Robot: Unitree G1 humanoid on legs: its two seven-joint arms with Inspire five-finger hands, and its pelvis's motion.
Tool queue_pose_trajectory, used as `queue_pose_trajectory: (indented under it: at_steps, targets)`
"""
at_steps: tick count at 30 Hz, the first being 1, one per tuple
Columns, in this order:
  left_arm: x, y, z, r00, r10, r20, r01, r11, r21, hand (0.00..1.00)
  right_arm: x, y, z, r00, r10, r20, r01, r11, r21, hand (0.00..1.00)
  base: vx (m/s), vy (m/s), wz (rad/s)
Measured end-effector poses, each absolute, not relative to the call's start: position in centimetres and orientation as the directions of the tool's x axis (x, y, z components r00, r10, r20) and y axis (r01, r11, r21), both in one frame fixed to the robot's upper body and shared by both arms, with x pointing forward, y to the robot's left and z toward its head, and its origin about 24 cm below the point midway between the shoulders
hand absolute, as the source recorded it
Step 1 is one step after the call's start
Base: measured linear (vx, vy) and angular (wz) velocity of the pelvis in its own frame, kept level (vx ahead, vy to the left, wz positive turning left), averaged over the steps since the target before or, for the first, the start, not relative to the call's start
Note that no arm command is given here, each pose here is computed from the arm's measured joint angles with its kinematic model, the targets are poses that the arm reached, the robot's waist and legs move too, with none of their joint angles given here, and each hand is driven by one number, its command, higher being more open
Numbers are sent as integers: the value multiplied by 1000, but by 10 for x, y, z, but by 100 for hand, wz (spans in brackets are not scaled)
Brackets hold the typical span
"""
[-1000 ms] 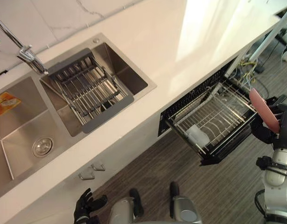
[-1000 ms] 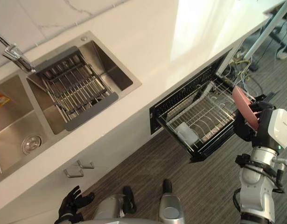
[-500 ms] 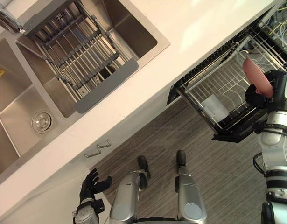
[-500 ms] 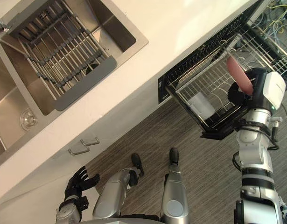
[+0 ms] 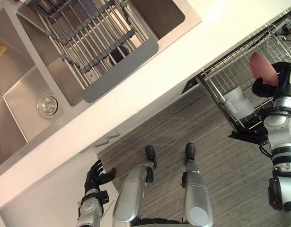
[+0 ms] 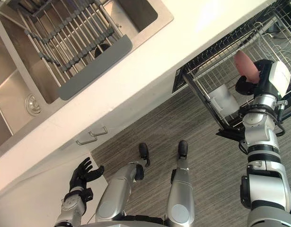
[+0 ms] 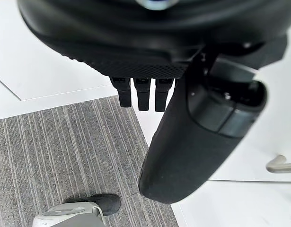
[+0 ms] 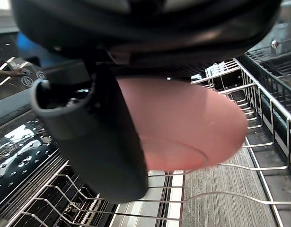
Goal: Walk over to the sink, pick up the cup, carry it to the dishwasher, place the cup inside the dishwasher, then close the dishwasher door
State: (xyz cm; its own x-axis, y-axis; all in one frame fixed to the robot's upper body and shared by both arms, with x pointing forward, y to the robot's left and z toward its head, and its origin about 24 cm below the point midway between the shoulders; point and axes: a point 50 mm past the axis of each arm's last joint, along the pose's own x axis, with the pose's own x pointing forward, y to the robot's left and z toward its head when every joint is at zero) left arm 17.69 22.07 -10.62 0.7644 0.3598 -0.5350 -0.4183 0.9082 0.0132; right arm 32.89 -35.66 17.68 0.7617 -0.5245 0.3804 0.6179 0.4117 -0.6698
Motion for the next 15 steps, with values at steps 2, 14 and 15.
queue_pose_trajectory:
  at_steps: [2, 14, 15]
  targets:
    - [180, 219, -105, 769, 359, -529, -417, 909, 11, 90, 328, -357, 176, 756, -536, 377, 624, 411, -665, 90, -16, -2, 2]
    - [190, 214, -100, 787, 347, -510, -407, 913, -6, 90, 318, -346, 183, 677, -591, 439, 736, 526, -426, 90, 1, -2, 2]
    - [190, 214, -100, 787, 347, -510, -407, 913, -7, 90, 314, -343, 183, 662, -601, 448, 749, 554, -363, 90, -2, -1, 7]
